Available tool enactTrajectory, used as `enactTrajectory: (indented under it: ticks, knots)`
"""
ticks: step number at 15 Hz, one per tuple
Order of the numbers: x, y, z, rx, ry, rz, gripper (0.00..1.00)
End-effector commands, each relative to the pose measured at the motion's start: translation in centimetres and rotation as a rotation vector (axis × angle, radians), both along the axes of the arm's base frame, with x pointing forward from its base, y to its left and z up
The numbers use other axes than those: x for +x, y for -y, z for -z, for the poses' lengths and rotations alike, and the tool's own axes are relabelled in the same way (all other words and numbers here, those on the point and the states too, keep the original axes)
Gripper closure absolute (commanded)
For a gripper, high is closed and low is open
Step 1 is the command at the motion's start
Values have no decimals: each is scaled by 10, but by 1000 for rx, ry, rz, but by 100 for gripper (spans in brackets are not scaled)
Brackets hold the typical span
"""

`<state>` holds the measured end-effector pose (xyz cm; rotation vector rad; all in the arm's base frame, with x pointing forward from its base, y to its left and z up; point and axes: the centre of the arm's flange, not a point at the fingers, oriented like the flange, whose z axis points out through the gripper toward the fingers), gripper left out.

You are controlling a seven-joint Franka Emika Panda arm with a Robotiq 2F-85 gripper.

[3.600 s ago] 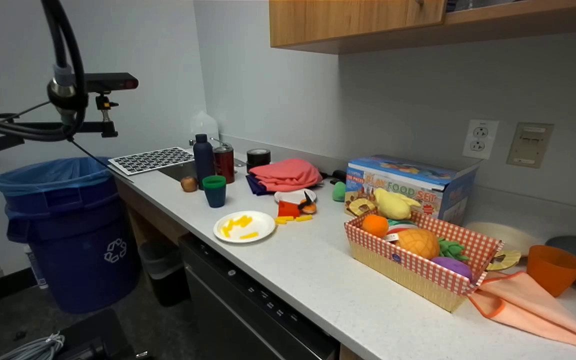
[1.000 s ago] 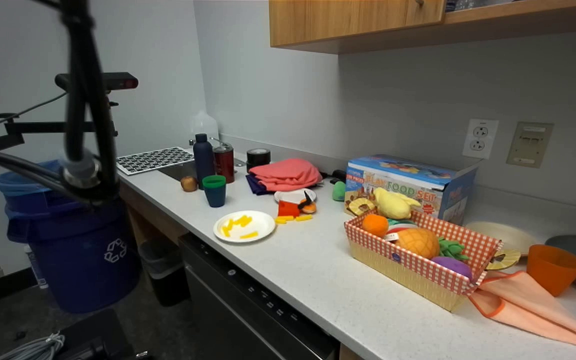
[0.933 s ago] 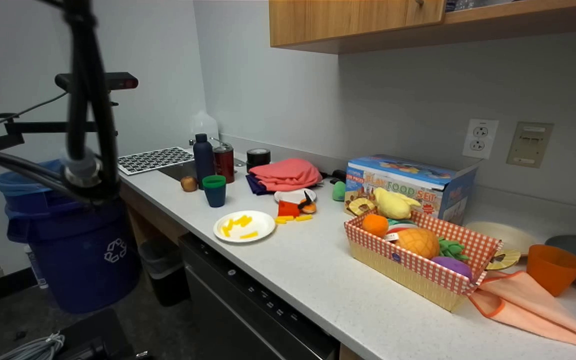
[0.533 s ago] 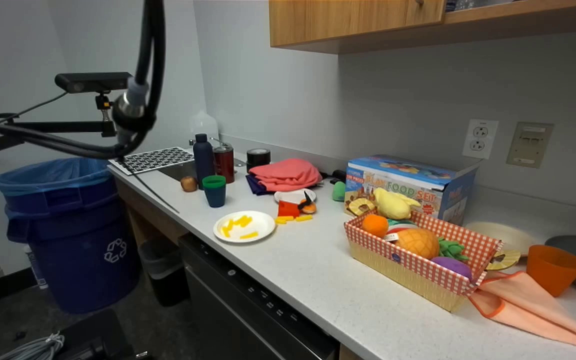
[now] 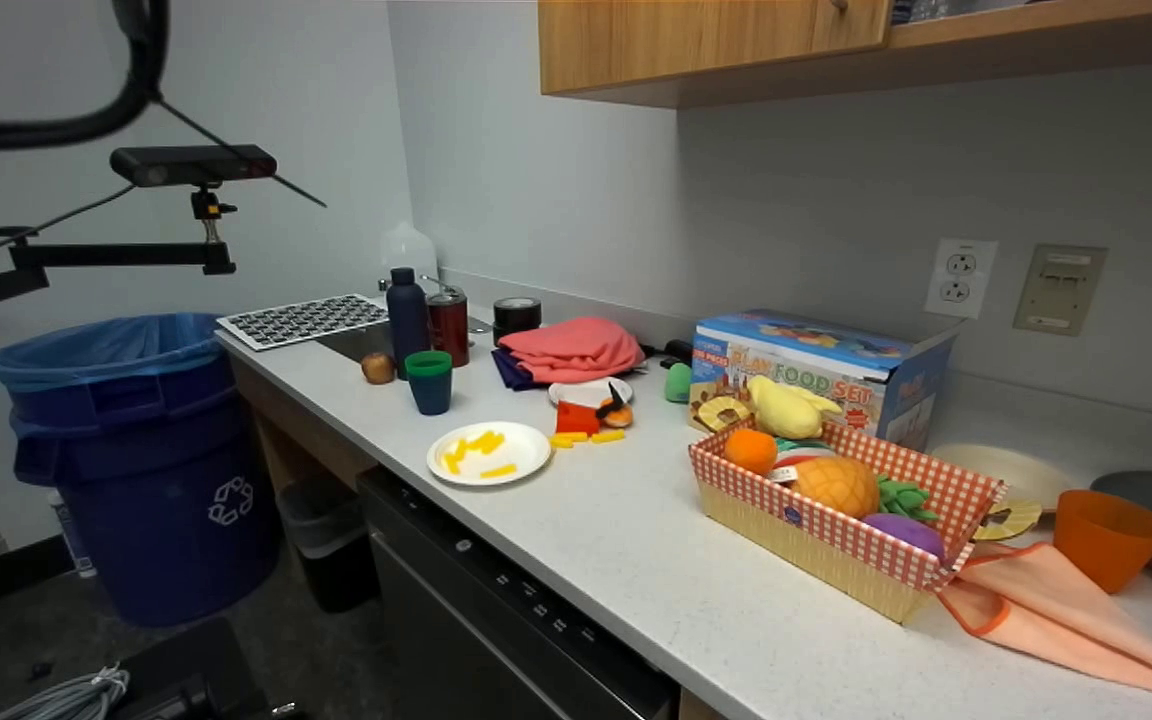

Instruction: Open the right door of the top cabinet.

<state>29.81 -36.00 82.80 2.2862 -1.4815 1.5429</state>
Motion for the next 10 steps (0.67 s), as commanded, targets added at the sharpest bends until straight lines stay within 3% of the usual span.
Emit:
enactTrajectory:
  ticks: [1,5,10]
  knots:
    - [-27,10,-28,74,-13,-139,0]
    - [-52,15,-36,116,-27,-244,0]
    - [-63,17,-28,104,-25,-217,0]
